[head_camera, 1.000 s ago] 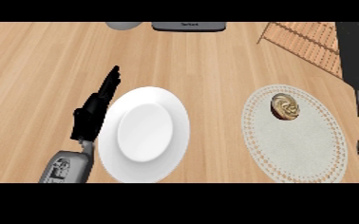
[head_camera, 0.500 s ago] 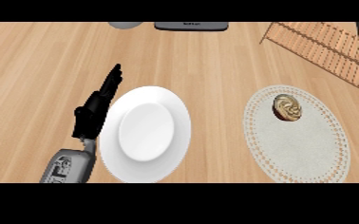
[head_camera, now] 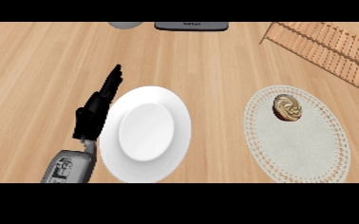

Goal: Pick the squash from the placemat and place it in the tiered shelf

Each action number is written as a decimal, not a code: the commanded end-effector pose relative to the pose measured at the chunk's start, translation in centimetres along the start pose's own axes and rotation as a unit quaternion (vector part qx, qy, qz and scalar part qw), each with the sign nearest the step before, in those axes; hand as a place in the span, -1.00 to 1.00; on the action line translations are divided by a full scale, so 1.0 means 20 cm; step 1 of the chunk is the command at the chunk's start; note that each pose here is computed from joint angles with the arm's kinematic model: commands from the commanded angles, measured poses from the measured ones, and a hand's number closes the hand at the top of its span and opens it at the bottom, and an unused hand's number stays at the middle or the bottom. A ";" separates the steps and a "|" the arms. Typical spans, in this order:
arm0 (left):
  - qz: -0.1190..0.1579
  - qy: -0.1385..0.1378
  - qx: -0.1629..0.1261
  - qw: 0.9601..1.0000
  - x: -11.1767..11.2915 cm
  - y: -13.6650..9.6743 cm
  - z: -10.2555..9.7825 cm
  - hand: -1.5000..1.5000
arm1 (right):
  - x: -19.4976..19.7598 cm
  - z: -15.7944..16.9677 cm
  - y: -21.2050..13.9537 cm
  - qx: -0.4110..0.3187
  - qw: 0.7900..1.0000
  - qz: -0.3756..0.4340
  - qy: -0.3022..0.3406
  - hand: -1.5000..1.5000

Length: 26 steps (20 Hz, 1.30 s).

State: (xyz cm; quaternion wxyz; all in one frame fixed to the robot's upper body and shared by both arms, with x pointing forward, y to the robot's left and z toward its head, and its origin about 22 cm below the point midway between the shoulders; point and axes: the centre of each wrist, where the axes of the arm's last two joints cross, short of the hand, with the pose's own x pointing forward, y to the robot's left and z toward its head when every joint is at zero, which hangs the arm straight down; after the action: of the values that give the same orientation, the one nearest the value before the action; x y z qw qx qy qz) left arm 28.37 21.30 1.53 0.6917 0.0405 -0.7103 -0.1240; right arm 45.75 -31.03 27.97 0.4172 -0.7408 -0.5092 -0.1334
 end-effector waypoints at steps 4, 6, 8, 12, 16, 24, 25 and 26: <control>0.002 0.000 0.005 1.000 0.01 -0.02 0.00 0.00 | -0.09 -0.02 0.05 -0.006 1.000 -0.023 0.006 1.00; 0.000 0.004 -0.001 1.000 0.04 -0.06 -0.03 0.00 | -0.24 -0.01 0.10 -0.024 0.992 0.112 0.060 1.00; -0.007 0.004 0.002 1.000 0.01 0.02 -0.04 0.00 | -0.20 -0.11 0.03 -0.050 0.990 0.101 0.084 -1.00; -0.001 0.010 0.011 1.000 -0.04 0.05 -0.02 0.00 | -0.25 -0.06 0.07 -0.052 0.988 0.110 0.097 -1.00; 0.001 0.003 0.004 1.000 -0.02 0.06 -0.01 0.00 | -0.25 -0.04 0.06 -0.051 0.992 0.052 0.105 -1.00; -0.002 0.009 0.012 1.000 -0.04 0.06 0.05 0.00 | -0.20 -0.07 -0.03 -0.029 0.993 -0.033 0.112 -1.00; -0.004 0.011 0.015 1.000 -0.05 0.05 0.03 0.00 | -0.07 -0.05 -0.09 -0.016 0.994 -0.050 0.100 -1.00; 0.002 0.006 0.007 1.000 0.03 0.06 0.01 0.00 | -0.11 -0.07 -0.07 -0.015 0.991 -0.065 0.115 -1.00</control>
State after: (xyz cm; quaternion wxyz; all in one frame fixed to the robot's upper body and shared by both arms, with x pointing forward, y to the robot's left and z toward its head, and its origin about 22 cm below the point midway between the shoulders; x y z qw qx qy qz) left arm 28.12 22.33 1.45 0.6977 0.0485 -0.7049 -0.1182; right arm 44.26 -33.49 27.06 0.4463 -0.7205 -0.4751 -0.2368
